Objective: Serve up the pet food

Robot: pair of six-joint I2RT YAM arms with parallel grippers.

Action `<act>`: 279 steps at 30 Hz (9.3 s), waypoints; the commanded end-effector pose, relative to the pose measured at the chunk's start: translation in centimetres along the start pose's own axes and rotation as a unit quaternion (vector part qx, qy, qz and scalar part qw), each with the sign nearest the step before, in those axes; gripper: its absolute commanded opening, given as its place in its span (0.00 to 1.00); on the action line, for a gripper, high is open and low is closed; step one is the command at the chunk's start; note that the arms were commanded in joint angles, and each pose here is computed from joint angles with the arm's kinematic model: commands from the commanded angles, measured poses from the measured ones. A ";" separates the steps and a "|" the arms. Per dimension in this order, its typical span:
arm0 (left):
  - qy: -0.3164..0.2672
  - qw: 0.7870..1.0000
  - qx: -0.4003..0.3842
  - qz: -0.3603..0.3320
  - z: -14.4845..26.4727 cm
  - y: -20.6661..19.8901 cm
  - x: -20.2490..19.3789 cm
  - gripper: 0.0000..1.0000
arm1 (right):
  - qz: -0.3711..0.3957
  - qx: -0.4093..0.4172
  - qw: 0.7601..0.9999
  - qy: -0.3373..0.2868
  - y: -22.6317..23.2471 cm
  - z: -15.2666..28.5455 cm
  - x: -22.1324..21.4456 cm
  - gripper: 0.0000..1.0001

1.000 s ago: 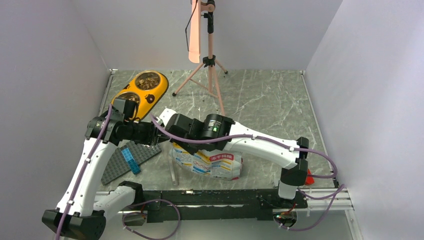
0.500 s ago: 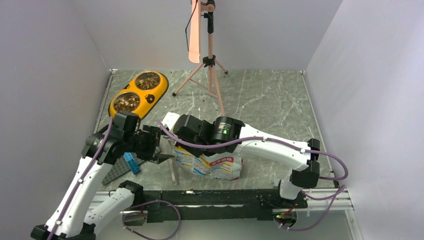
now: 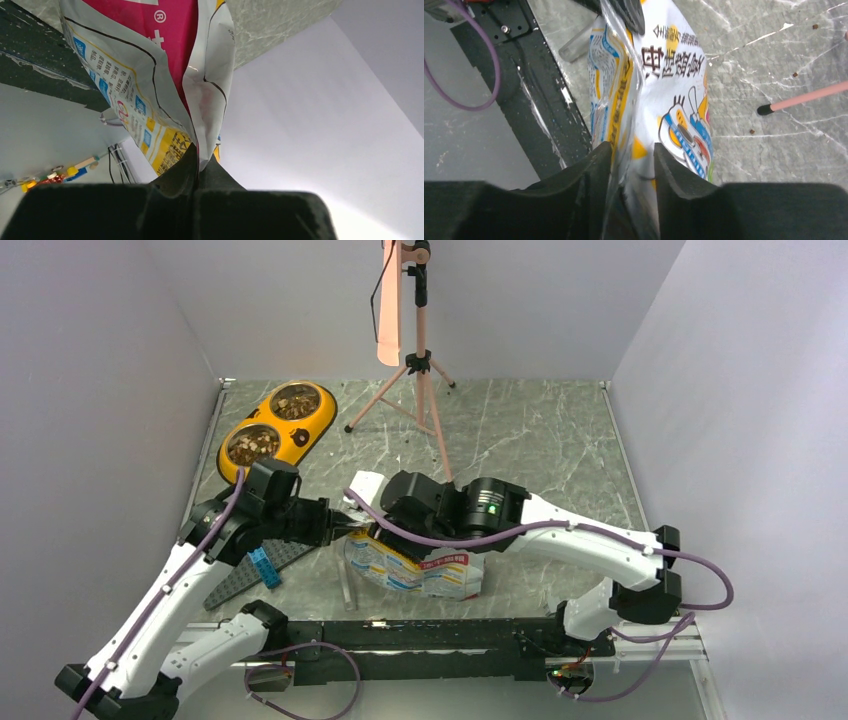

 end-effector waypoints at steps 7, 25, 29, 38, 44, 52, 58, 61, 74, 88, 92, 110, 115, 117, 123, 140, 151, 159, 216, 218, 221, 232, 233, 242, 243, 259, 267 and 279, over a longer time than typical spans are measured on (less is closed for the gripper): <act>-0.015 0.994 -0.084 0.074 2.0 -0.2 1.4 0.00 | 0.017 0.012 0.999 0.039 -0.3 2.3 -0.9 0.47; -0.025 0.995 -0.067 0.075 2.3 -1.3 2.4 0.00 | -0.033 -0.095 0.991 0.084 -2.5 6.3 -8.3 0.30; -0.025 0.995 -0.058 0.074 2.3 -1.1 2.3 0.00 | -0.054 -0.098 0.991 0.077 -2.6 7.2 -9.1 0.00; -0.016 0.996 -0.052 0.069 2.4 -1.7 2.0 0.00 | -0.046 -0.067 0.997 -0.007 -2.6 8.1 -6.6 0.39; -0.005 0.997 -0.041 0.065 2.4 -2.0 1.8 0.00 | -0.003 0.007 0.999 -0.051 -0.5 3.1 0.1 0.63; 0.003 0.997 -0.044 0.070 2.8 -1.6 1.6 0.00 | 0.021 -0.081 0.995 -0.048 -0.6 -2.0 5.4 0.73; 0.001 0.995 -0.051 0.081 2.8 -1.4 1.7 0.00 | 0.044 -0.187 0.981 0.000 -1.4 -3.3 4.3 0.55; -0.003 0.995 -0.053 0.084 2.7 -1.4 1.8 0.00 | 0.071 -0.215 0.974 0.006 -1.3 -2.6 3.6 0.20; -0.012 0.995 -0.049 0.089 2.8 -1.0 2.2 0.00 | 0.053 -0.132 0.990 -0.017 -2.0 1.1 0.3 0.40; 0.014 0.999 -0.036 0.015 2.1 -1.4 -0.4 0.55 | 0.026 -0.088 0.993 -0.068 -1.3 2.4 1.5 0.00; 0.028 0.999 -0.031 0.013 0.9 -1.0 -0.9 0.52 | 0.030 -0.081 0.994 -0.063 -1.1 2.1 1.7 0.00; -0.011 0.996 -0.075 0.050 2.2 -0.5 -0.1 0.00 | 0.029 -0.160 0.987 -0.018 -3.5 4.5 -4.4 0.00; -0.013 0.996 -0.073 0.058 2.2 -0.4 0.1 0.00 | -0.023 -0.180 0.983 -0.017 -4.7 5.6 -5.4 0.00; -0.012 0.995 -0.072 0.062 2.3 -0.3 0.1 0.00 | -0.021 -0.177 0.984 -0.013 -4.8 5.9 -6.0 0.16; -0.011 0.995 -0.072 0.068 2.2 -0.2 0.3 0.00 | -0.011 -0.213 0.977 0.010 -5.5 6.6 -8.3 0.03; -0.001 0.997 -0.047 0.063 2.1 -0.8 0.0 0.00 | -0.006 -0.115 0.993 -0.034 -3.7 5.4 -5.7 0.47; 0.008 0.997 -0.039 0.065 2.4 -1.4 -0.5 0.00 | 0.080 -0.119 0.989 -0.044 -1.1 -1.4 3.0 0.55; 0.002 0.996 -0.031 0.081 1.9 -1.1 -0.1 0.00 | 0.089 -0.102 0.991 -0.016 -1.4 -1.4 0.4 0.00; -0.059 0.995 -0.073 0.036 3.0 -2.9 1.4 0.00 | -0.034 -0.233 0.972 -0.001 -8.0 10.2 -12.7 0.00; -0.063 0.994 -0.086 0.030 3.2 -3.0 1.4 0.10 | -0.028 -0.219 0.975 0.003 -7.8 9.8 -12.4 0.00; -0.075 0.993 -0.090 0.020 3.4 -2.9 1.5 0.41 | -0.028 -0.205 0.978 -0.012 -7.7 9.6 -11.7 0.00; -0.097 0.991 -0.087 0.003 3.8 -2.8 1.7 0.00 | -0.020 -0.185 0.982 -0.040 -7.6 9.2 -9.5 0.00; -0.100 0.992 -0.083 -0.001 3.7 -2.8 1.7 0.00 | -0.020 -0.182 0.982 -0.042 -7.6 9.2 -9.3 0.00; -0.120 0.987 -0.069 -0.081 4.6 -3.5 1.3 0.54 | -0.036 -0.141 0.987 -0.061 -6.9 8.4 -7.9 0.51; -0.130 0.985 -0.072 -0.091 5.0 -3.7 1.2 0.57 | -0.039 -0.138 0.987 -0.066 -6.8 8.4 -7.6 0.55; -0.230 0.905 -0.228 -0.275 11.9 -4.1 0.1 0.95 | -0.036 0.016 0.991 -0.130 -3.4 6.2 -1.5 0.74; -0.249 0.877 -0.241 -0.332 14.0 -4.6 -0.6 0.98 | -0.005 0.073 0.994 -0.076 -0.7 3.4 -1.3 0.76; -0.230 0.879 -0.255 -0.330 13.4 -4.0 -0.6 0.95 | -0.021 -0.148 0.986 -0.071 -0.5 1.8 0.2 0.24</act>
Point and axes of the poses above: each gripper's point midway between its finger pads, its own z axis back along the fingers, its own y axis along the line the jaws close on, x = y × z, the point moved 9 cm from there along z, back along the fingers, and after that the axes turned 1 degree about -z, right-handed, at the moved point
